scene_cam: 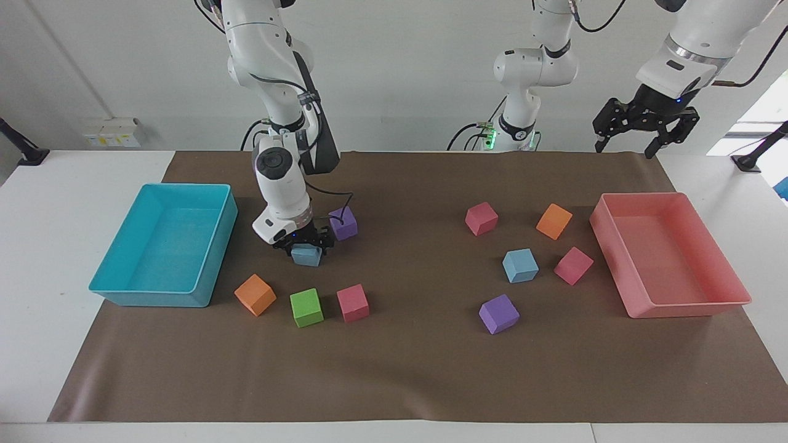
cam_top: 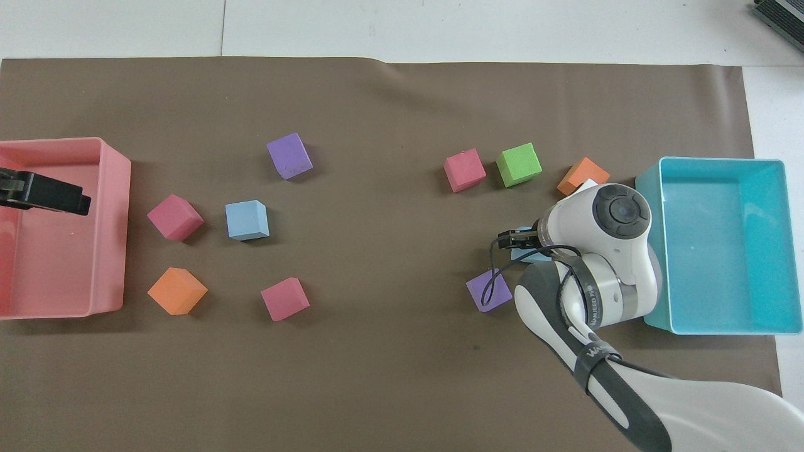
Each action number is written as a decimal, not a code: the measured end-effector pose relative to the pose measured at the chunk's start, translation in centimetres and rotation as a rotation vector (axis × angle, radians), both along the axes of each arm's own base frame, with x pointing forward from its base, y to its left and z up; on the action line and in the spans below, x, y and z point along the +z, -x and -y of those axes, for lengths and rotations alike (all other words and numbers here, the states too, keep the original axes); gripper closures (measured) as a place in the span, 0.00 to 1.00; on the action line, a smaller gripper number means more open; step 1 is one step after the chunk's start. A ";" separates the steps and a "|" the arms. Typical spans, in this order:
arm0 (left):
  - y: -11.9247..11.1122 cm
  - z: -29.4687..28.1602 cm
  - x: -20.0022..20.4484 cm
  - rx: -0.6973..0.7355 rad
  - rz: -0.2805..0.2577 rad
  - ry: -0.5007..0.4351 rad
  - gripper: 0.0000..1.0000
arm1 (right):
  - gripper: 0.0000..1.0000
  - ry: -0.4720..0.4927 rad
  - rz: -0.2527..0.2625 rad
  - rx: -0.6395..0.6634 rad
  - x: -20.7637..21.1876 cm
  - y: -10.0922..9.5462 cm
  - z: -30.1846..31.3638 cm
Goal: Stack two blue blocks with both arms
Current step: 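Lower the right gripper onto the light blue cube and close it, then lift the light blue cube and carry it toward the table center, then lower the light blue cube at the table center and open the right gripper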
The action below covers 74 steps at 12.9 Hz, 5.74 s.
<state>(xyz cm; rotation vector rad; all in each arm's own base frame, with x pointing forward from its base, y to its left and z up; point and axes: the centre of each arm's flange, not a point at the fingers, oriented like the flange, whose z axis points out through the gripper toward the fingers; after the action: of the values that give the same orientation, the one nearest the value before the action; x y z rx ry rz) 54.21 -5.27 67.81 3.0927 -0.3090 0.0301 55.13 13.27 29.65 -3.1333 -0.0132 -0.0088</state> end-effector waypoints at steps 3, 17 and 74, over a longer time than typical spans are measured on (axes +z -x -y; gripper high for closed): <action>0.0 0.0 0.0 0.000 0.000 0.000 0.00 | 0.18 -0.002 0.000 -0.022 -0.1 -0.2 0.6; 0.0 0.0 0.0 0.000 0.000 0.000 0.00 | 0.38 -0.019 -0.005 -0.083 12.7 -0.2 0.2; 0.1 0.9 0.1 -0.016 0.002 0.000 0.00 | 0.30 0.023 0.001 0.133 0.1 3.6 -28.6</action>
<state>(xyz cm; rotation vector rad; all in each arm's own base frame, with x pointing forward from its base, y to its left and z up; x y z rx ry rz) 54.08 -6.22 67.87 3.0896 -0.3345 0.0320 51.52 41.91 29.76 -3.1485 -0.2224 -0.0101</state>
